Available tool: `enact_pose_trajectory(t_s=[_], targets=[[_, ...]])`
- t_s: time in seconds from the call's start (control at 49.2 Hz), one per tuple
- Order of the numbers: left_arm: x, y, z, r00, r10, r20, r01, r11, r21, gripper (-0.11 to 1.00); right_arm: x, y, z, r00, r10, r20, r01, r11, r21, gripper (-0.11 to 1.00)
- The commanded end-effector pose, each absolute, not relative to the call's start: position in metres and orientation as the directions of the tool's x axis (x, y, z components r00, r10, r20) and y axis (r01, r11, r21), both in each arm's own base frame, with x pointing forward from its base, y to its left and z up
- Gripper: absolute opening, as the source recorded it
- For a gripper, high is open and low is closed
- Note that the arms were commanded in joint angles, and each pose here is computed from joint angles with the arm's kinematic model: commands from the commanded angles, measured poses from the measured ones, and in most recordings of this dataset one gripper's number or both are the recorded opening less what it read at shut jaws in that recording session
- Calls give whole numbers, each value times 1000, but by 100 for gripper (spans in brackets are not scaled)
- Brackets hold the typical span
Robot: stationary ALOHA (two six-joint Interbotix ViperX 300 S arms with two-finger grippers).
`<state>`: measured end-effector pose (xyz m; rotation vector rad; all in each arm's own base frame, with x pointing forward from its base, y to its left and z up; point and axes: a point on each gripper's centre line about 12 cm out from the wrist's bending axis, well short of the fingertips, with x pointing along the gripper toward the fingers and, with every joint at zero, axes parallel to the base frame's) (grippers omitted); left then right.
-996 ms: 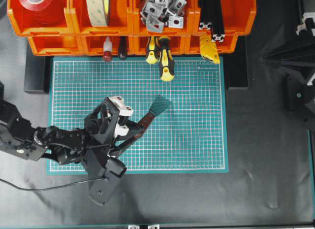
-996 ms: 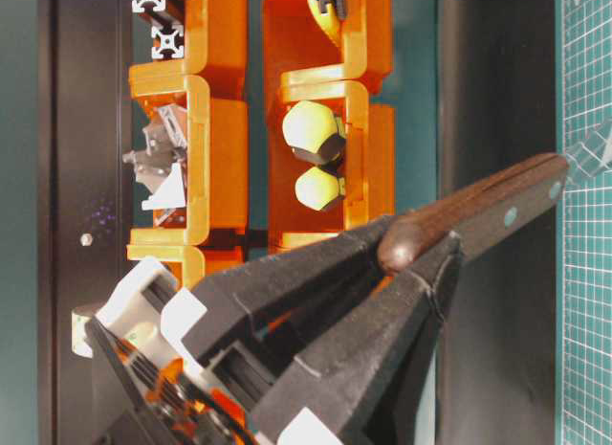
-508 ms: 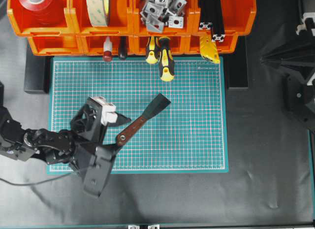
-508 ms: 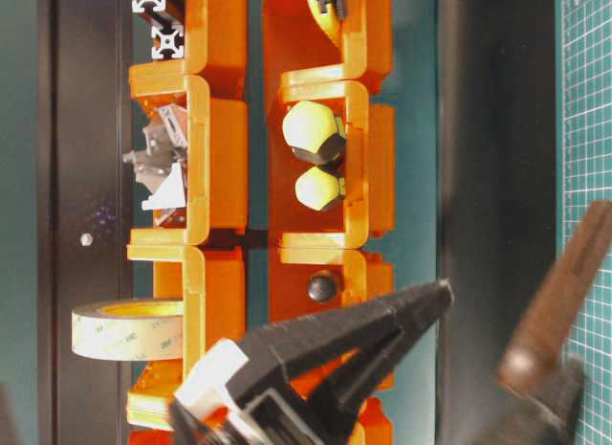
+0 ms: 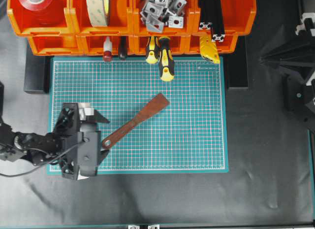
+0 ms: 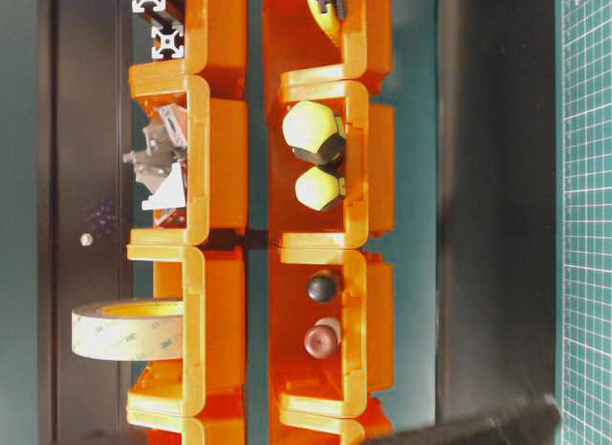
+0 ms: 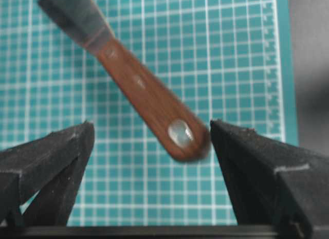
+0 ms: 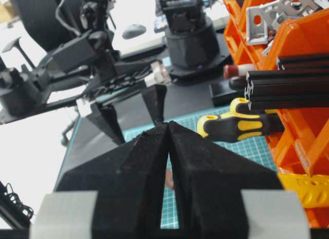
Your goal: Pick scraper from container rack with left arm.
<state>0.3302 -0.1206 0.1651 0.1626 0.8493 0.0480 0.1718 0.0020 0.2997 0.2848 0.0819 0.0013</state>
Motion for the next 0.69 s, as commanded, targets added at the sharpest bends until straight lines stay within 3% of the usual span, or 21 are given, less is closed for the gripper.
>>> enact_pose_trajectory(t_s=[0.0,0.284,0.671], targets=[[324,-124,177,686,72,-724,20,993,118,92,174,2,302,997,13,-81,11,959,284,-1],[309,-118,188,712,37,-701,-2,999,52,92,174,2,303,997,13,-79,10,959,284,-1],[267,-94,250,827,-6,-562,-17,999,-36,91,173,3,305,997,21,-71,2,954,300,-1]])
